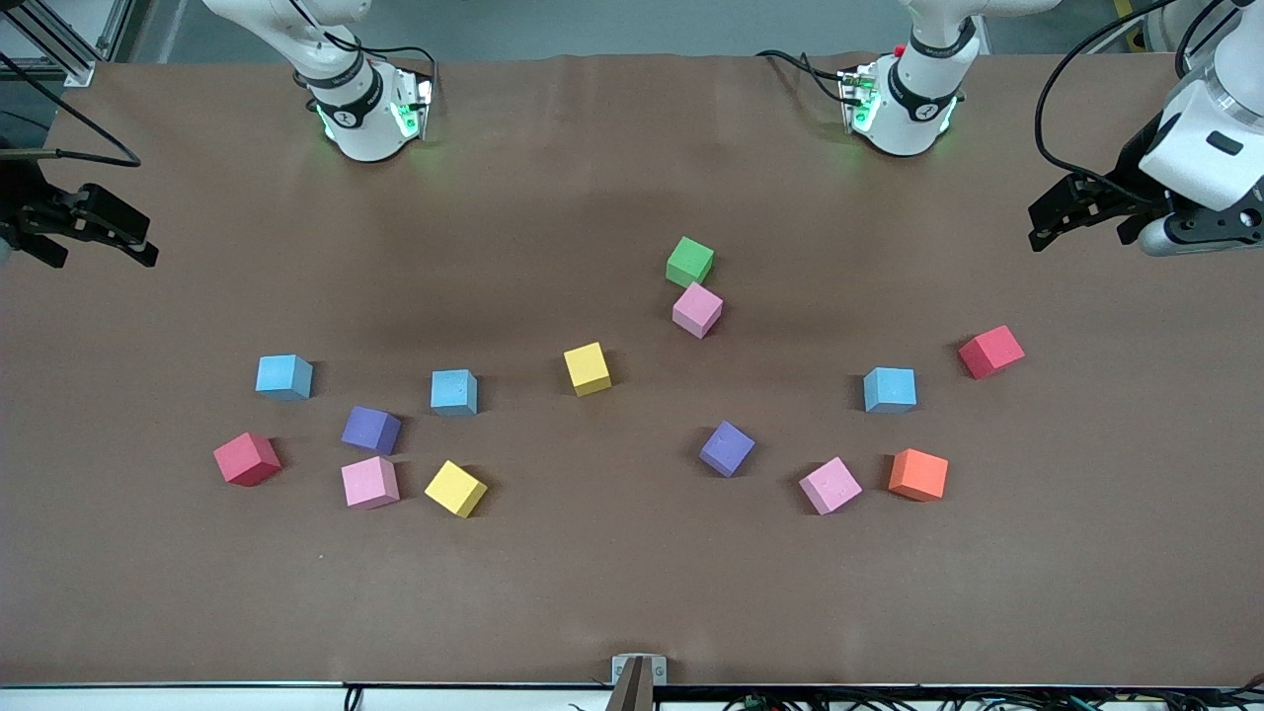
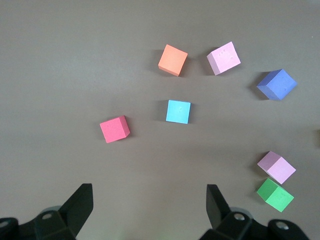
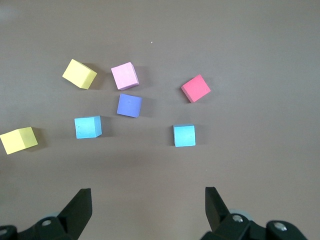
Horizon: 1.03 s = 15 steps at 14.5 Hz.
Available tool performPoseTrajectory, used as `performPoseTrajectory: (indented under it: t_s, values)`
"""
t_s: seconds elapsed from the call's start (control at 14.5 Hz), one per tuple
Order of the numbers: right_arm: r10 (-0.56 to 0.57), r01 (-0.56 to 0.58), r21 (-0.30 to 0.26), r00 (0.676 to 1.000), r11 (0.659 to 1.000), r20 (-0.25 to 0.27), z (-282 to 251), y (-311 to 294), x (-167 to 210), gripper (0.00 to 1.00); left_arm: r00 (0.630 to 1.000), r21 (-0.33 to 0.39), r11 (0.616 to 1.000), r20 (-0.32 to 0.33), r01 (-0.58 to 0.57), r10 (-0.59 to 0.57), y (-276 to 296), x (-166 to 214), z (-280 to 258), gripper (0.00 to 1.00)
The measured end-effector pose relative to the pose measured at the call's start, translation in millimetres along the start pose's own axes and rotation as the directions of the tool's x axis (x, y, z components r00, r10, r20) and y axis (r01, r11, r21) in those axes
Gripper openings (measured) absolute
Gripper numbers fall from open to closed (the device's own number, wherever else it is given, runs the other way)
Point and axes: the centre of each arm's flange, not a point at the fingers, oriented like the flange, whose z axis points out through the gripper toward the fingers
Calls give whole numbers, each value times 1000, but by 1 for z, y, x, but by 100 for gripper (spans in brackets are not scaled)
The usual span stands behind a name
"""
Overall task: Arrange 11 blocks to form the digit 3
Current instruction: 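Reach the left gripper to the green cube while the right gripper reaches the blue cube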
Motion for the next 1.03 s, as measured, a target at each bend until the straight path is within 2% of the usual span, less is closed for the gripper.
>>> performPoseTrajectory:
  t_s: [0.48, 0.62, 0.76, 1.03]
  values:
    - [-8, 8, 1, 1000, 1000, 9, 3, -4, 2, 100, 1000, -7, 1000, -7, -4, 3, 2, 11, -2, 100]
    - [-9, 9, 1, 1000, 1000, 10, 4, -5, 3, 100, 1000, -55, 998, 23, -19, 21, 15, 12, 9, 100]
    - [-11, 11, 1, 1000, 1000, 12, 5, -6, 3, 100, 997, -76, 996, 49, -47, 51, 50, 12, 34, 100]
    - [-14, 14, 2, 1000, 1000, 14, 6, -8, 4, 100, 994, -64, 994, 70, 87, -83, 135, -11, 110, 100]
